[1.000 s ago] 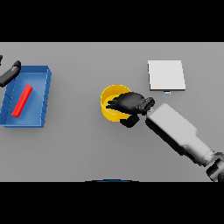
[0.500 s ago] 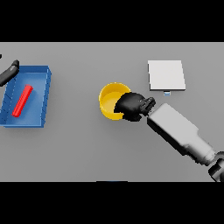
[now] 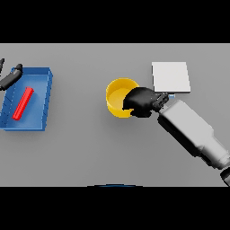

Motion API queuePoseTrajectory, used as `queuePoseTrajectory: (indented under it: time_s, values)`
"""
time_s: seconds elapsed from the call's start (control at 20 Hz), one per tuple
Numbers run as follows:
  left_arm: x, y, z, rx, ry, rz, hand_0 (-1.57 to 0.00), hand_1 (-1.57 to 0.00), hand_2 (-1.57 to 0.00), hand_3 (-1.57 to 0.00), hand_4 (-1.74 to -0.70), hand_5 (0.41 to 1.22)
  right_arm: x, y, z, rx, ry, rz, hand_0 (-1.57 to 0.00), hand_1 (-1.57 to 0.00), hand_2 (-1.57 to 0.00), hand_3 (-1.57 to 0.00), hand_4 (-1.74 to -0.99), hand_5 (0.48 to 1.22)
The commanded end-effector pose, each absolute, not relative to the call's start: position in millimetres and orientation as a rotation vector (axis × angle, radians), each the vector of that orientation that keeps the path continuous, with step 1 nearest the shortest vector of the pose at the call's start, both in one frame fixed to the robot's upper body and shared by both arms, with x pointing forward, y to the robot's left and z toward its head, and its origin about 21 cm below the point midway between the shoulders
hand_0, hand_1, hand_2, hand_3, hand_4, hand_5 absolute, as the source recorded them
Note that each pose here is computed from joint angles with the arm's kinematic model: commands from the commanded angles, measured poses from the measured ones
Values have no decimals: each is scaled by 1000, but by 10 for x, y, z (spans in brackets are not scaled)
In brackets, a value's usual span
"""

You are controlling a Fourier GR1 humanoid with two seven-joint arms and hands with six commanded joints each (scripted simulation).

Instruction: Pick up the red beaker and tilt it to pour out 1 green nut into yellow bowl. Pick up the yellow bowl and place it on the metallic measuring scale.

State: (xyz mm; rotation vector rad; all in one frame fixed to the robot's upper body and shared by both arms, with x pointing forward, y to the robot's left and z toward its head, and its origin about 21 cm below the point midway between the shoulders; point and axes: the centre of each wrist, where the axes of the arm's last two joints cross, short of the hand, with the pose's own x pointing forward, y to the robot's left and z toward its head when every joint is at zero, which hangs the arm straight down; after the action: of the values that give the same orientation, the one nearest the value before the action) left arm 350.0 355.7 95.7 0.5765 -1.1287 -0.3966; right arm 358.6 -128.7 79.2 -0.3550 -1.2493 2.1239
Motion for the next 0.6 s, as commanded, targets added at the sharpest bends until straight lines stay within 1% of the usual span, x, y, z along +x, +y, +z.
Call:
queuePoseTrajectory:
  time_s: [0.0,0.05,0.15,0.2,0.25,0.45,0.55]
  values:
    - [3511,3560,973,580,-1119,-392,1,1,1,1,-724,693,3583,-1290,849,-363,-1255,2109,-1556,-1555,-1389,-1284,-1735,1217]
    - [3516,3575,1007,586,-1123,-401,1,1,1,1,-724,693,3588,-1298,928,-379,-1263,2101,-1559,-1558,-1414,-1252,-1737,1218]
    - [3508,3569,980,580,-1124,-409,1,1,1,1,-722,688,3579,-1376,1014,-397,-1281,2074,-1563,-1563,-1432,-1208,-1738,1219]
    - [3494,3577,981,589,-1122,-417,1,1,1,1,-717,686,3609,-1427,1103,-440,-1287,2063,-1565,-1565,-1426,-1194,-1739,1219]
    - [3495,3557,966,583,-1123,-419,1,1,1,1,-714,686,3623,-1469,1154,-485,-1286,2039,-1566,-1566,-1455,-1180,-1739,1220]
    - [3503,3512,984,584,-1128,-412,1,1,1,1,-720,688,3607,-1606,1216,-522,-1285,2011,-1561,-1569,-1524,-1161,-1740,1220]
    - [3518,3547,1051,589,-1128,-407,1,1,1,1,-723,698,3657,-1710,1276,-561,-1293,1988,-1565,-1570,-1513,-1155,-1741,1220]
